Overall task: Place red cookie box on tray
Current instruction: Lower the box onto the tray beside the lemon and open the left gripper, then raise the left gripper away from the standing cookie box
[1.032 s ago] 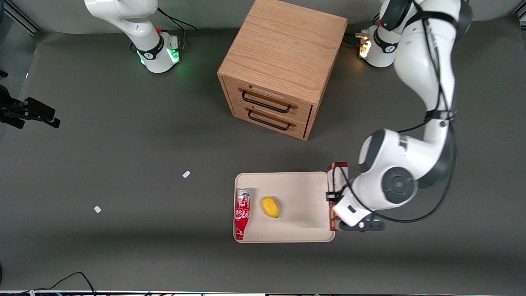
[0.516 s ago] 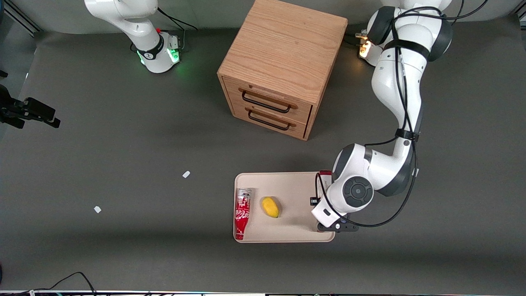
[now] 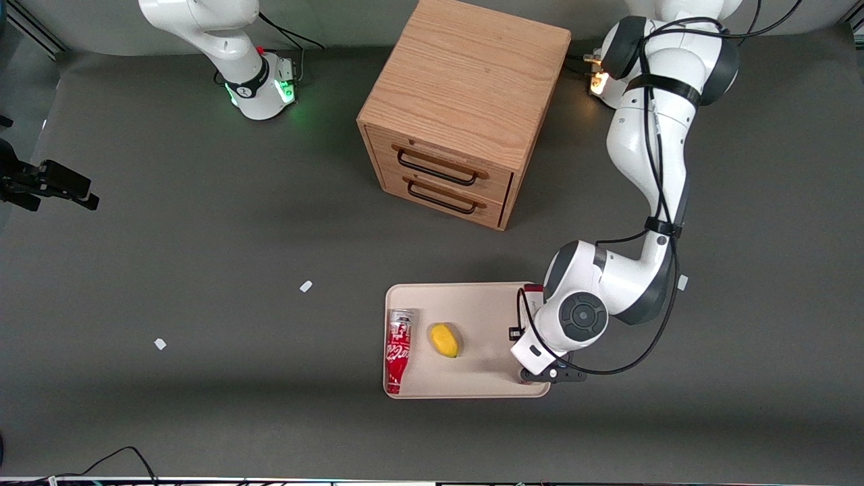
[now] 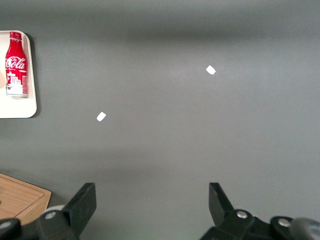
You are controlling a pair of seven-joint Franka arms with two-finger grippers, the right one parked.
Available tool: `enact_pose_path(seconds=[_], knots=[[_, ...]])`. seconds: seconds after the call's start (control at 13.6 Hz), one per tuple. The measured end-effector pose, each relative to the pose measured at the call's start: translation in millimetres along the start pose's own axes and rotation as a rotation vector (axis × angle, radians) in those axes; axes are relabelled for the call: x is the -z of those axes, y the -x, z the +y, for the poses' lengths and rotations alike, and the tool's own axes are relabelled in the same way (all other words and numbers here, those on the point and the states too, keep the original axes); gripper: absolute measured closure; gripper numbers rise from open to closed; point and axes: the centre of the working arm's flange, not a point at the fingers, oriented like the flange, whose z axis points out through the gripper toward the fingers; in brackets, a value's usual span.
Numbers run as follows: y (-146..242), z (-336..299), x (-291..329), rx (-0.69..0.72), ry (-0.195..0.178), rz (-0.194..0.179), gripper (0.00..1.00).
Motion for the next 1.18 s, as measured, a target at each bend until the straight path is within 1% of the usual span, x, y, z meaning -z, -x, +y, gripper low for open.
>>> enact_pose_path(seconds=[0.07,0.15,0.22,0.29,0.52,0.59,0.81,0.96,1.03,1.18], knots=[[0,0,0,-0.001,-0.004,0.003,0.77],[-1,-1,0,-0.004,-0.009,0.012,0.65],[-2,0,1,-0.003,-0.01,0.023,0.56],[-3,0,3,0.006,-0.009,0.028,0.43],[-5,3,23,0.046,0.004,0.056,0.1],[-5,4,36,0.053,0.01,0.07,0.01],[4,-1,92,0.064,0.015,0.097,0.0],[15,-31,138,0.097,0.007,0.106,0.0],[23,-53,162,0.122,0.0,0.099,0.0],[42,-104,217,0.182,-0.019,0.073,0.0]])
